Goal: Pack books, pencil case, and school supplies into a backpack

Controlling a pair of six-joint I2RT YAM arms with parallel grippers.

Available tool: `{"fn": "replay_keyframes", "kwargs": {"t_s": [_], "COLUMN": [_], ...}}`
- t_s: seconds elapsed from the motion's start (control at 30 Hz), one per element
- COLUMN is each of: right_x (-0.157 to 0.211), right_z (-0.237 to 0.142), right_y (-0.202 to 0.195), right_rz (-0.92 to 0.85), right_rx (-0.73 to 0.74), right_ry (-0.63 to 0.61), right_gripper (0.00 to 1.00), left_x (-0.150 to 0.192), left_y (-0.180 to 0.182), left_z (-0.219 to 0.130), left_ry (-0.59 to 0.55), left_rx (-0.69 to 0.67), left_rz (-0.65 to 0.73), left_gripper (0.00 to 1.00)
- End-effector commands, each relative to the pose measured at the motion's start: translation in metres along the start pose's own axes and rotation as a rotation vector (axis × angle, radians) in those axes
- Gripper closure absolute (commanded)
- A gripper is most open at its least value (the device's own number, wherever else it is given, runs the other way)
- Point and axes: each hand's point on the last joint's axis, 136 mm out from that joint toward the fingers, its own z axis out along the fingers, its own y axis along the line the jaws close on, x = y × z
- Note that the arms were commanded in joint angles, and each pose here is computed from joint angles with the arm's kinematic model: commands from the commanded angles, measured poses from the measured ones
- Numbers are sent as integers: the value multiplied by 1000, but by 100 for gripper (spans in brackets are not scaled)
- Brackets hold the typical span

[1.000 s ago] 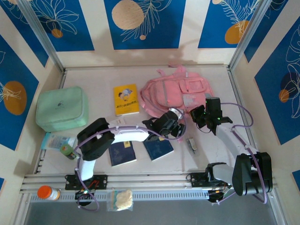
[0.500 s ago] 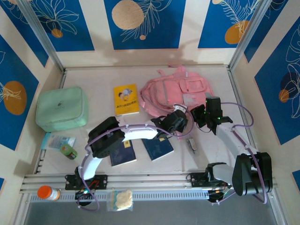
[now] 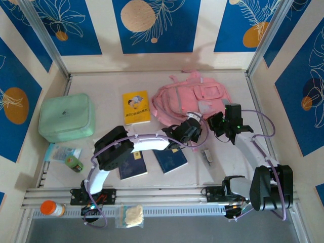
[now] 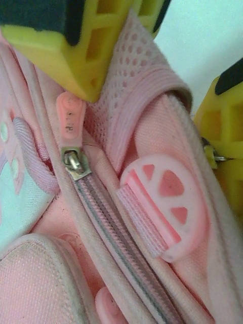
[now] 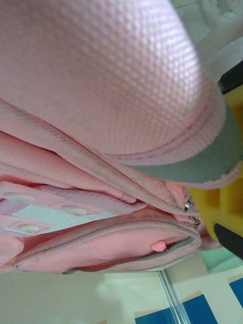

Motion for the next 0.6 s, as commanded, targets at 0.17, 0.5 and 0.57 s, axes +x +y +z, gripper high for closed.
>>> {"fn": "replay_keyframes", "kwargs": {"t_s": [0.17,0.5,0.57], "right_x": [-21,-61,-63], "right_z": [-15,-8,-4], "right_y": [41,60,63], "right_rz": [-57,-83,-98], "right_rx": [-115,-137,-132], "right_ry": [22,34,52], "right_gripper": [100,100,100], "left_x": [-9,14,12], "left_y": [25,62,61], "left_z": [-32,-42,-43], "left_ry": [48,160,161], "left_rx": [59,23,40], "left_rz": [-69,-16,-24], "left_gripper": [100,100,100]}}
